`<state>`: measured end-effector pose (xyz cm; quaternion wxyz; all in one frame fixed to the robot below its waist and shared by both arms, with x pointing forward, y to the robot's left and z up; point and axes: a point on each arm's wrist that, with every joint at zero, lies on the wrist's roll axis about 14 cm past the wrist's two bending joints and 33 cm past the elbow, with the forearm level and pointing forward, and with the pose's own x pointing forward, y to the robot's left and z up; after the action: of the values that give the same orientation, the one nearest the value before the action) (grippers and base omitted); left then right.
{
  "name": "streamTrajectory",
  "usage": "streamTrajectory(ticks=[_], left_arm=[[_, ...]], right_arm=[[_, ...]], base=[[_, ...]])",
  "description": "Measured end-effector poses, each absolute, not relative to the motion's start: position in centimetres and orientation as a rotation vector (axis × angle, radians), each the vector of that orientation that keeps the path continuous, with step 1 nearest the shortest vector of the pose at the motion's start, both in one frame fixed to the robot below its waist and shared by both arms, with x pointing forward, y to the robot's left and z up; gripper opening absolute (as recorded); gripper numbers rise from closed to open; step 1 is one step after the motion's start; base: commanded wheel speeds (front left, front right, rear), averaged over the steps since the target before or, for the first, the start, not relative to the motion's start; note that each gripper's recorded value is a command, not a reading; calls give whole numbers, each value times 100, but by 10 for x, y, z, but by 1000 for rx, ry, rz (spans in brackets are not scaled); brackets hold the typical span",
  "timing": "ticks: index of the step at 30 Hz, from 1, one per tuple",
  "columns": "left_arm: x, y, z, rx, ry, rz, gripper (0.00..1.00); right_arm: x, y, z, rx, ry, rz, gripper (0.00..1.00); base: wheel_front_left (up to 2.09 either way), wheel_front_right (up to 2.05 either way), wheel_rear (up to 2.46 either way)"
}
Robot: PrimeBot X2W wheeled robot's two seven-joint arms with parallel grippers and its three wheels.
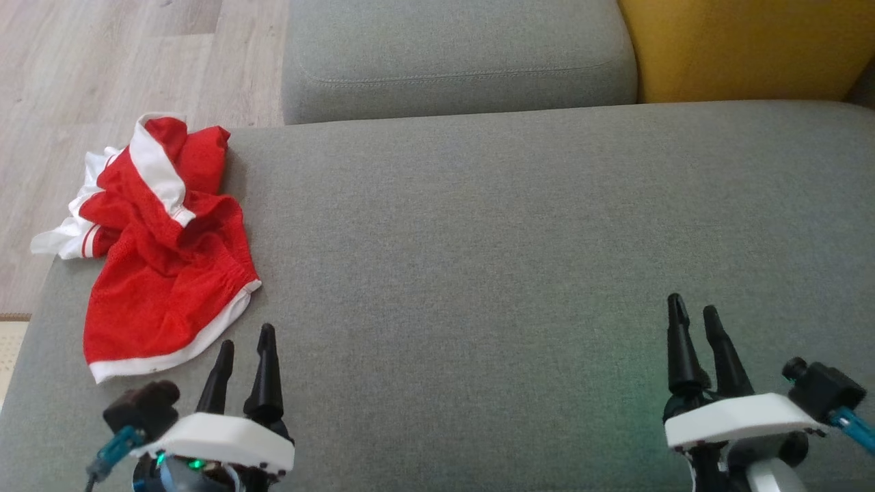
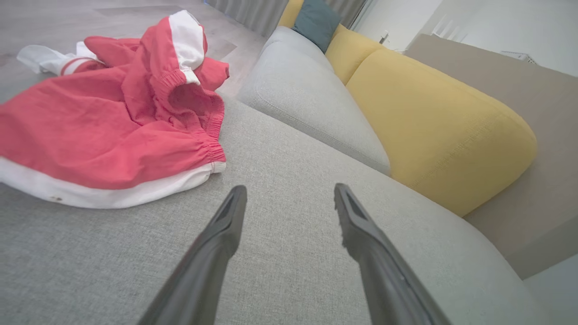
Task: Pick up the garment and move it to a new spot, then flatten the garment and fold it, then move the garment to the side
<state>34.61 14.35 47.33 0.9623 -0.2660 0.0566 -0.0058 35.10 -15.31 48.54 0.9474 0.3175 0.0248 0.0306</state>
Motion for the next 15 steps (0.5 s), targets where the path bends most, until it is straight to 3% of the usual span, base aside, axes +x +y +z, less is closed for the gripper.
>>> streamTrajectory(ticks=[15], left_arm=[[342, 133, 478, -334, 75, -53, 100]], right_arm=[[351, -142, 474, 422, 73, 109, 100]], base=[[0, 0, 0]])
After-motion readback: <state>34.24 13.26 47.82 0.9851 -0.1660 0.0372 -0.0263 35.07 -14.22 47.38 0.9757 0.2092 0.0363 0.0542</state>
